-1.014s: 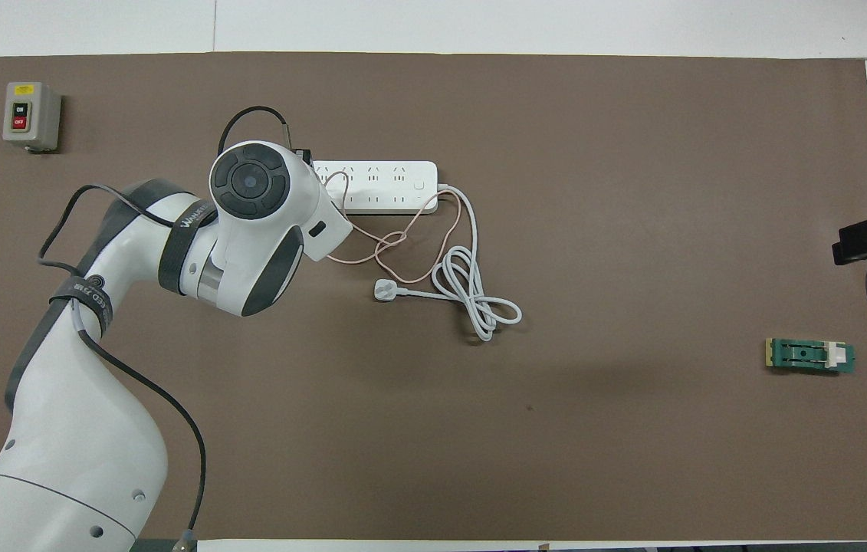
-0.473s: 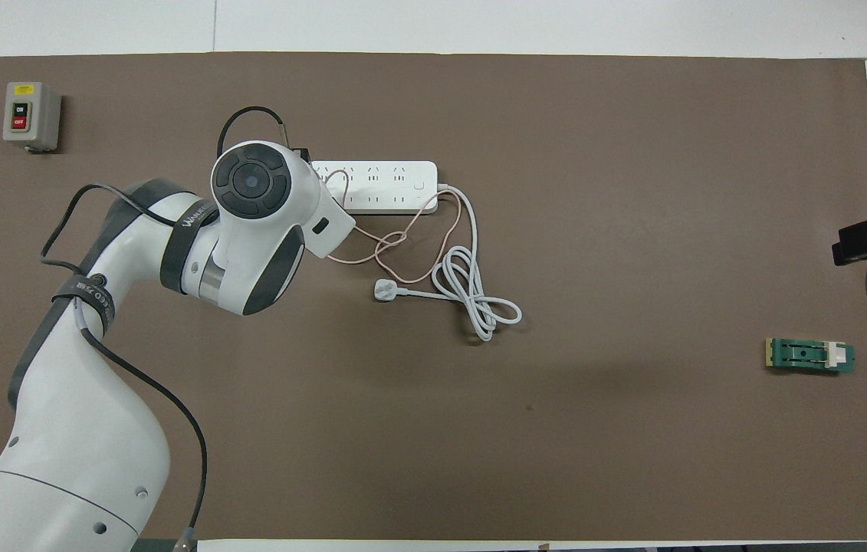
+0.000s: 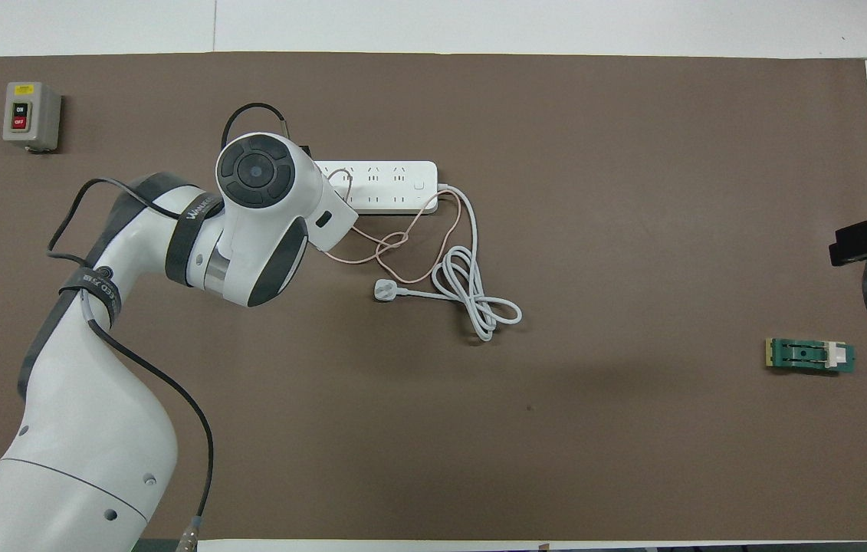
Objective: Plug charger into power strip
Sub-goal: 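Push the charger into the strip's end socket with the left gripper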
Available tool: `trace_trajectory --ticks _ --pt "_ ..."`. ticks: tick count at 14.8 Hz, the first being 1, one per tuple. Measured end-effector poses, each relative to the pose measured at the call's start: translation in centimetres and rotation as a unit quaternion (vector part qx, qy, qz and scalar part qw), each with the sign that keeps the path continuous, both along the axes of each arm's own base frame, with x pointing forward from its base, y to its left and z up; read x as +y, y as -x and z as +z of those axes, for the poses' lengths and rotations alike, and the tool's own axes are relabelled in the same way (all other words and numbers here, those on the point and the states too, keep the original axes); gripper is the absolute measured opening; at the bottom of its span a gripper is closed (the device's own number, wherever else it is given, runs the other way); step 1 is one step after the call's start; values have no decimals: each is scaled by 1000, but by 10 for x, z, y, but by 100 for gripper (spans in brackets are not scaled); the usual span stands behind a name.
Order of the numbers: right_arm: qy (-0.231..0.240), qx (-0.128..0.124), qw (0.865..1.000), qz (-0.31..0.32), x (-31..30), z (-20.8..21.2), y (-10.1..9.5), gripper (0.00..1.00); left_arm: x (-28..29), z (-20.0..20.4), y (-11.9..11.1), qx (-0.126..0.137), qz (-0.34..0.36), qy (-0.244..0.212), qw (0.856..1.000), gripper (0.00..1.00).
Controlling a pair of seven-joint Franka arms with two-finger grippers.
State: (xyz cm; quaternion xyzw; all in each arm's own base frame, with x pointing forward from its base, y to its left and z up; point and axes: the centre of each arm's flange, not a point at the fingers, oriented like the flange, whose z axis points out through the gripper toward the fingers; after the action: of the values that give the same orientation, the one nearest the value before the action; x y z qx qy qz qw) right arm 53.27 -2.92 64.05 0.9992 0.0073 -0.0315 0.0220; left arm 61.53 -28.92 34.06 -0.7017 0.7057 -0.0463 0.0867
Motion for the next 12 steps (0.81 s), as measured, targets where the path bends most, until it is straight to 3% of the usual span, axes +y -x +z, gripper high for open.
trace_trajectory --ticks 3,8,12 --pt "0 0 1000 0 0 0 0 100 1 1 -10 26 21 5 999 31" --pt "0 0 1000 0 0 0 0 100 1 -2 -19 45 27 6 999 31" --pt "0 0 1000 0 0 0 0 100 1 -3 -38 95 11 4 995 31"
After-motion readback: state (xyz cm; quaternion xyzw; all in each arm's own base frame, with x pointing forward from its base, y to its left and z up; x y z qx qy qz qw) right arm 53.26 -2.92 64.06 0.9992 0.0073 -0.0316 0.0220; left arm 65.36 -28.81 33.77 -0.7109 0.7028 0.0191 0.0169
